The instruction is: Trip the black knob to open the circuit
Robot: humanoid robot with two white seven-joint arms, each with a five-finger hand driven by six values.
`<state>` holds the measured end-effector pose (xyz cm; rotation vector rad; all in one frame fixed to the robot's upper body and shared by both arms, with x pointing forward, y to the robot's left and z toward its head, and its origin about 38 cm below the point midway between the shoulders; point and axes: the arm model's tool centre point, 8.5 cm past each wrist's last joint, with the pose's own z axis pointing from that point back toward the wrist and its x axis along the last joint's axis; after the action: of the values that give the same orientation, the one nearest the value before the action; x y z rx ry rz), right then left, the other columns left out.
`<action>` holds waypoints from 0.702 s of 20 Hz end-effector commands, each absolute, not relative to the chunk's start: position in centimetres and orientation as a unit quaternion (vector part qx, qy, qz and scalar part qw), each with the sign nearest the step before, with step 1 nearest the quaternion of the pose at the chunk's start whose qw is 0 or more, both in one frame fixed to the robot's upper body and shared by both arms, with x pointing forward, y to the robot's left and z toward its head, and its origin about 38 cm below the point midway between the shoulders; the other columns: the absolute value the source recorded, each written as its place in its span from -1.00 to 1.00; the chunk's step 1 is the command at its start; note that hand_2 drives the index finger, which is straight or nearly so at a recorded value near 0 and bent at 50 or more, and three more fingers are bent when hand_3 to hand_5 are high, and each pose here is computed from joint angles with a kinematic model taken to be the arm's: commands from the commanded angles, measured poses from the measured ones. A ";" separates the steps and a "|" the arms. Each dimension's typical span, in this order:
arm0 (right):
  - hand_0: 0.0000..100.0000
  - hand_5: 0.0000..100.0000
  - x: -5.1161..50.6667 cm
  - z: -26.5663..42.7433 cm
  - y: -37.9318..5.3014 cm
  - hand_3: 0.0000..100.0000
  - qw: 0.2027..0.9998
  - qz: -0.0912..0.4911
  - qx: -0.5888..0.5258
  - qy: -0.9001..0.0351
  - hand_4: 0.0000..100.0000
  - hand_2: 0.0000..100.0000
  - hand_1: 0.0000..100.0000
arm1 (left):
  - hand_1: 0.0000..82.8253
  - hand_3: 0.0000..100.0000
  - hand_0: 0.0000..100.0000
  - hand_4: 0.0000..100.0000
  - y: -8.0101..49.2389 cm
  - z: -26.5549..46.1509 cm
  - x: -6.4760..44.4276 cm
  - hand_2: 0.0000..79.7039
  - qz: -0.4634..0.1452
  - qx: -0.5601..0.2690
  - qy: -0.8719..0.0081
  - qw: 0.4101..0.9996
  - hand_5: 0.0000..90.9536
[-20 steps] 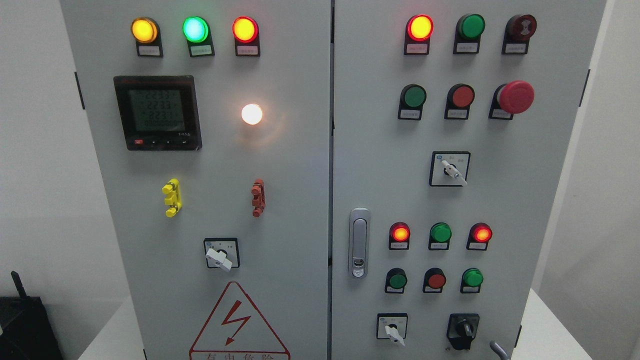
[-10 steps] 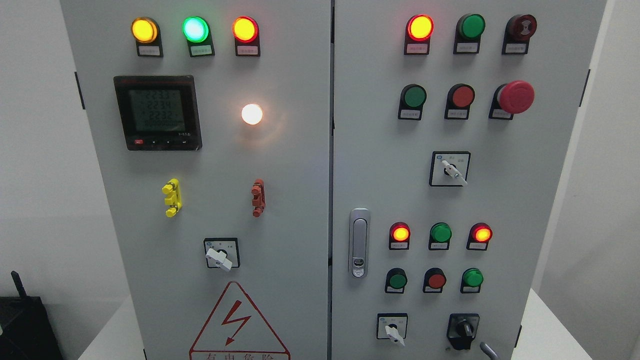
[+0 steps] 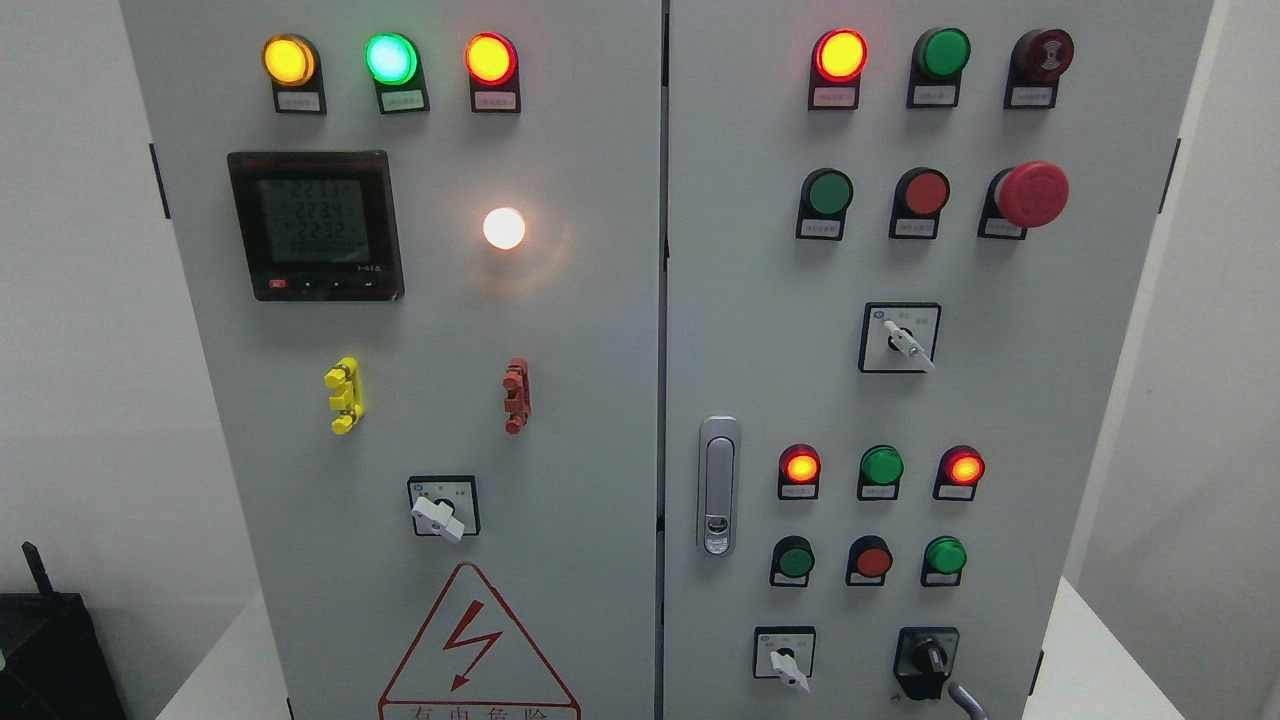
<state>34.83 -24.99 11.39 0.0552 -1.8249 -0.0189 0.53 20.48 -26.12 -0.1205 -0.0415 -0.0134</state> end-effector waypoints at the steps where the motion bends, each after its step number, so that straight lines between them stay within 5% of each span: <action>1: -1.00 0.33 34.9 11.4 -24.6 0.91 0.612 -0.006 0.027 -0.791 0.68 -1.00 -0.79 | -0.06 -1.00 -0.76 -1.00 20.5 -26.2 1.2 -1.00 -0.007 -0.060 -0.030 0.998 -1.00; 14: -1.00 0.33 34.9 11.4 -24.2 0.90 0.611 0.000 0.030 -0.791 0.67 -1.00 -0.79 | -0.06 -1.00 -0.76 -1.00 20.5 -26.2 1.2 -1.00 -0.008 -0.060 -0.030 0.998 -1.00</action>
<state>34.87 -24.47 11.36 0.0651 -1.8240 -0.0077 0.53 20.48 -26.12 -0.1205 -0.0415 -0.0134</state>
